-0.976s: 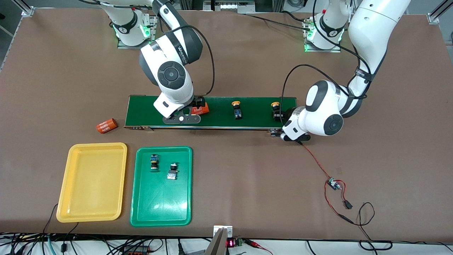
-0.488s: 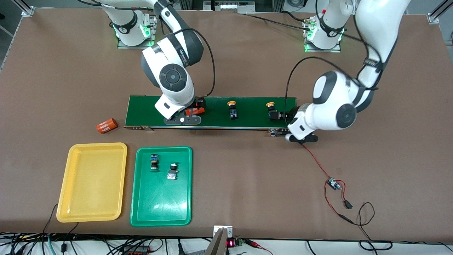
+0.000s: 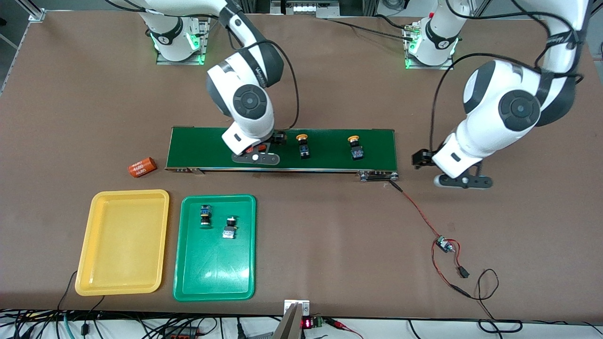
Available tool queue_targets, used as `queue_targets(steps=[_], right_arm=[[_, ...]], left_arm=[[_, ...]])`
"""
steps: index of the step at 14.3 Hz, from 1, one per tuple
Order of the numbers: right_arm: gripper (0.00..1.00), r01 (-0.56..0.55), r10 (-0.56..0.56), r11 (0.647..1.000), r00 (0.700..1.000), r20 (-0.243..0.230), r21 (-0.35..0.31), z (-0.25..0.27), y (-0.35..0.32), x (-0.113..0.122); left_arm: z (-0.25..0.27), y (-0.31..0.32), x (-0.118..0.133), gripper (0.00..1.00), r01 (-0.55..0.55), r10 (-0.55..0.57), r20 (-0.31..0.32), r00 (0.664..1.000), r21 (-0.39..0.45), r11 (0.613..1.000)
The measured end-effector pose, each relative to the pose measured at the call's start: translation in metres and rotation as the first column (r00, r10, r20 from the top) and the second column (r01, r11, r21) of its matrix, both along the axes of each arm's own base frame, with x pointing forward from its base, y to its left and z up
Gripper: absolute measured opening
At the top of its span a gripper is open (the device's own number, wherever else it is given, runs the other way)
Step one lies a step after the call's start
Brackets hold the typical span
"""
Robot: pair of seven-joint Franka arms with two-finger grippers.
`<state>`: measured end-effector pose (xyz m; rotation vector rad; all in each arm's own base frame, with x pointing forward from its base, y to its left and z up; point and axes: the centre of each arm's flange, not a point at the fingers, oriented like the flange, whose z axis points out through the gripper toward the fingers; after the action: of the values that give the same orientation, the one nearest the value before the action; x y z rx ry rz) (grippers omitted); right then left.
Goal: Sort buttons by color to trays
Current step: 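Grasp a yellow button on the belt with the right gripper while the left withdraws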
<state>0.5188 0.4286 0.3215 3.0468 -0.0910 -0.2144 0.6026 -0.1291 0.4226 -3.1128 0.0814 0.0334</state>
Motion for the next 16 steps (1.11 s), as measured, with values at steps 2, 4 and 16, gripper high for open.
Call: queue_targets(steps=[2,4,16], right_arm=[[1.0,0.046,-0.046,0.999,0.999,0.006,0.009,-0.011,0.017,-0.01],[1.0,0.088,-0.089,0.996,0.996,0.006,0.027,-0.023,0.031,-0.017],[0.93,0.161,-0.167,0.979,0.985,0.039,0.122,-0.072,0.051,-0.014]], left_arm=[[0.036,0.036,-0.003,1.0,0.062,-0.064,0.031,0.997,0.039,0.997],[0.088,0.056,-0.027,1.0,0.076,-0.077,0.012,0.997,0.066,0.995],[0.182,0.078,-0.06,1.0,0.013,-0.013,0.039,0.999,0.002,1.0]])
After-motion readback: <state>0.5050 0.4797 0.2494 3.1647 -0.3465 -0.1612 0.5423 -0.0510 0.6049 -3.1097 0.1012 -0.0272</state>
